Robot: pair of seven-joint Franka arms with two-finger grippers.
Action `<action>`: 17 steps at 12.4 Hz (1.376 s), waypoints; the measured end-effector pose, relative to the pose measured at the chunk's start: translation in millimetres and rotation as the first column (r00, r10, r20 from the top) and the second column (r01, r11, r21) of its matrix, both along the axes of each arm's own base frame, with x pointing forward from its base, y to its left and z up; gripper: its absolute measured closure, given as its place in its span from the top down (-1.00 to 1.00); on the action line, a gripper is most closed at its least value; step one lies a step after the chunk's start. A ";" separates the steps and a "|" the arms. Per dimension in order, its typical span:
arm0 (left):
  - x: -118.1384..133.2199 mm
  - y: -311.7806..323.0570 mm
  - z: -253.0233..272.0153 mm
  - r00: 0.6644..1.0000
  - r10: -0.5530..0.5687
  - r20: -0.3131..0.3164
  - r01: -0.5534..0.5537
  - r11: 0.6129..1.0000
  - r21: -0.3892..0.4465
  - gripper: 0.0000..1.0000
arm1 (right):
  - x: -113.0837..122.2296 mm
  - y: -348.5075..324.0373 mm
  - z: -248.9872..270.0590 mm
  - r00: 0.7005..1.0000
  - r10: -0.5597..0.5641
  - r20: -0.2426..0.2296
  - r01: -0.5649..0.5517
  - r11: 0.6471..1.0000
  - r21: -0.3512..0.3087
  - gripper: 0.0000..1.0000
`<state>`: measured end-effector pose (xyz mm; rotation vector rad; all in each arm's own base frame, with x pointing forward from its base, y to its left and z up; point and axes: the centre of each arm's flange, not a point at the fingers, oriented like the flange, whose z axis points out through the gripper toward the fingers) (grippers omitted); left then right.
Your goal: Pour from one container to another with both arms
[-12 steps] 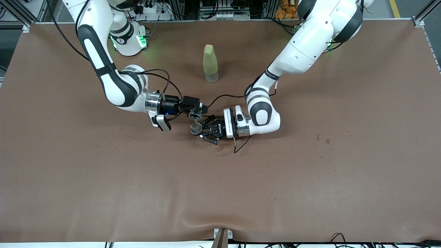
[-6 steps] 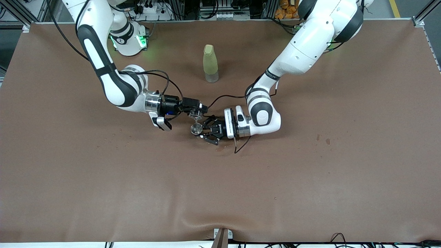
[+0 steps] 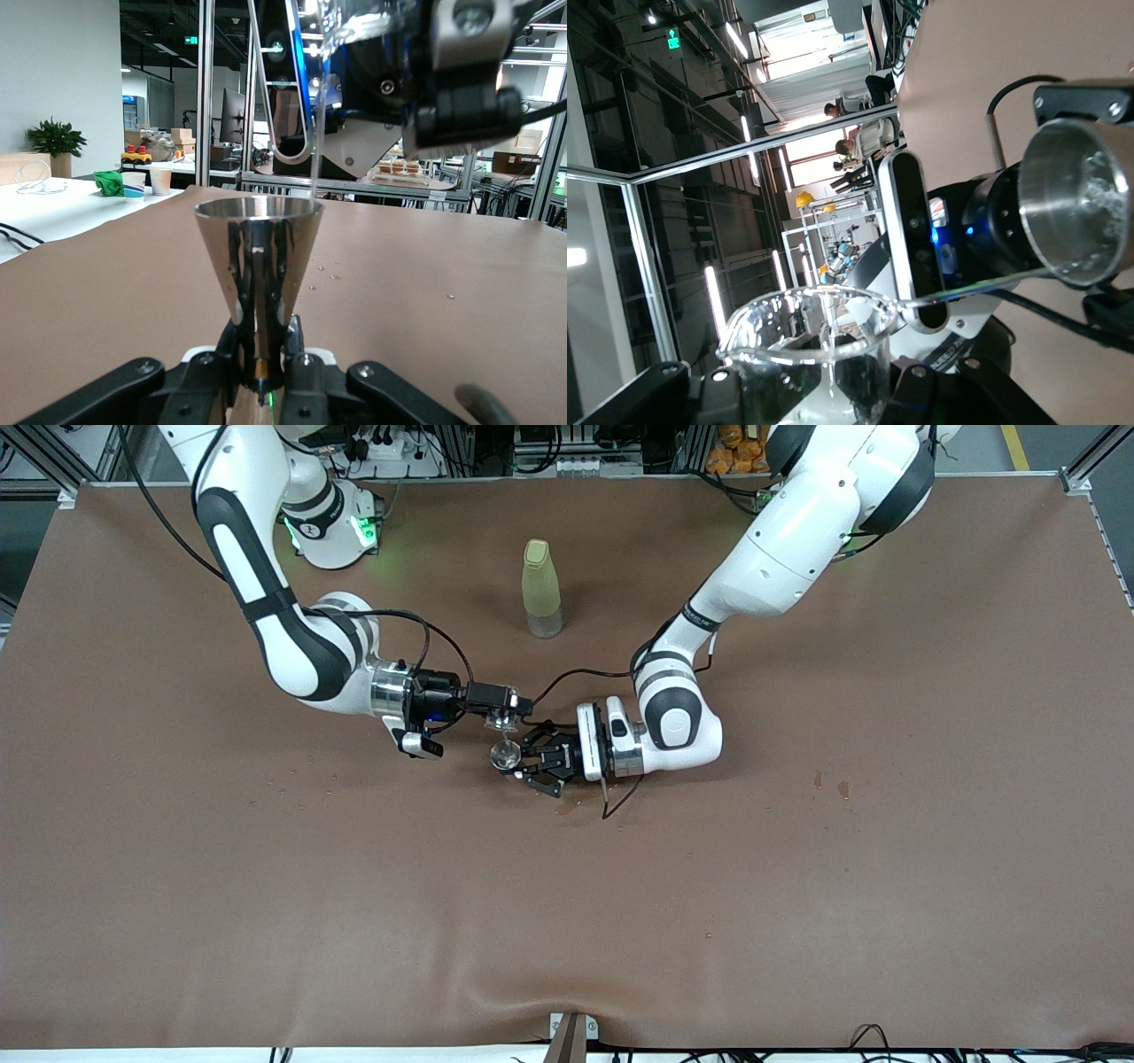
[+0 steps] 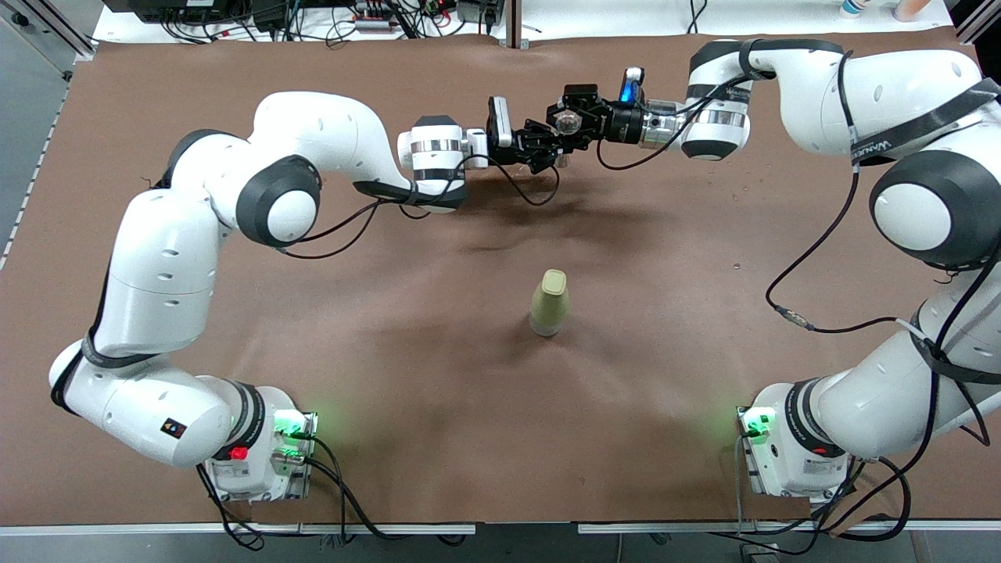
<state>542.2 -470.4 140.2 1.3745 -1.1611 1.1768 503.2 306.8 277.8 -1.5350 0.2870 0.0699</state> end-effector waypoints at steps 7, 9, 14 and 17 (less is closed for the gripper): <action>-6.0 -7.9 12.6 1.000 -0.012 0.003 0.012 1.000 -0.017 -0.58 | 7.3 -1.9 9.7 0.992 0.043 0.117 -0.041 0.999 -0.026 -0.67; -6.0 -8.3 15.5 1.000 -0.013 0.005 0.013 1.000 -0.019 -0.58 | 15.1 -3.3 23.4 0.967 0.087 0.239 -0.081 0.996 -0.035 -0.67; 1.0 -5.1 35.6 1.000 -0.002 -0.001 0.002 0.999 -0.036 -0.58 | 38.5 -23.1 86.5 0.768 0.198 0.609 -0.145 0.980 -0.137 -0.67; 11.6 17.5 26.4 0.999 0.031 -0.017 -0.031 0.999 -0.021 -0.58 | 50.7 -60.7 120.5 0.605 0.250 0.756 -0.159 0.968 -0.192 -0.67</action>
